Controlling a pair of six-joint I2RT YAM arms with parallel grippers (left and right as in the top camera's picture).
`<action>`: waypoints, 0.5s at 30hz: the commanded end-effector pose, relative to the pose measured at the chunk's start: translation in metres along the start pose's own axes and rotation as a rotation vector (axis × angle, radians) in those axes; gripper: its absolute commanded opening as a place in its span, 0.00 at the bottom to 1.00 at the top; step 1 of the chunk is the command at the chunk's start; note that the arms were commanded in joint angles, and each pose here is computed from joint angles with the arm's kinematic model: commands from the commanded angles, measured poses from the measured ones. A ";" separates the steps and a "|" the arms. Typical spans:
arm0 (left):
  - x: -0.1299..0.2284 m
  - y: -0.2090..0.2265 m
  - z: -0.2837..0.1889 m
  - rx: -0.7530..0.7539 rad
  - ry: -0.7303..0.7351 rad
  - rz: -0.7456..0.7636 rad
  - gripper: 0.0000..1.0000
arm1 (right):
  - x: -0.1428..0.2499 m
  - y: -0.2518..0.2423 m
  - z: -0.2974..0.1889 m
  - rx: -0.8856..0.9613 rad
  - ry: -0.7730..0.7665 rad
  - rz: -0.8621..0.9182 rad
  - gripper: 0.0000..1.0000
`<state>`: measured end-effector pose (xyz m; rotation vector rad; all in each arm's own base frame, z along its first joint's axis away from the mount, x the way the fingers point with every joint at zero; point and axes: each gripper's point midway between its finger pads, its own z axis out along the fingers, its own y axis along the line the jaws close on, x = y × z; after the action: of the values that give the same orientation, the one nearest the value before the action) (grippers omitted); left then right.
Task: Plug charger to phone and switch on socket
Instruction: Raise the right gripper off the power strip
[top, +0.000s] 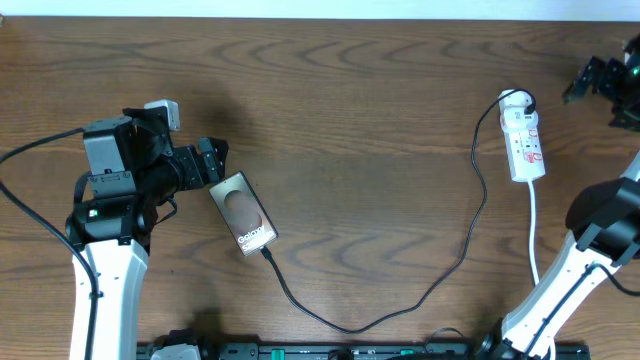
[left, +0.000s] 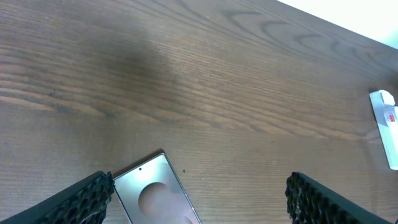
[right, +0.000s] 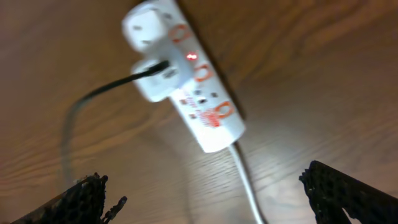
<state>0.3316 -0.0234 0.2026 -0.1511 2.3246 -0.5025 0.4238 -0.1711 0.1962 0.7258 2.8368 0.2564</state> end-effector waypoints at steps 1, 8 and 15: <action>-0.007 -0.004 -0.005 0.014 -0.020 0.024 0.90 | 0.003 0.035 -0.056 -0.081 -0.134 -0.014 0.99; -0.007 -0.004 -0.005 0.014 -0.020 0.024 0.91 | 0.026 0.059 -0.121 -0.108 -0.269 -0.058 0.99; -0.007 -0.004 -0.005 0.014 -0.020 0.024 0.91 | 0.039 0.068 -0.152 -0.119 -0.340 -0.088 0.99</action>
<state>0.3316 -0.0234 0.2026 -0.1511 2.3246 -0.5025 0.3884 -0.1167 0.3405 0.5625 2.5276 0.2464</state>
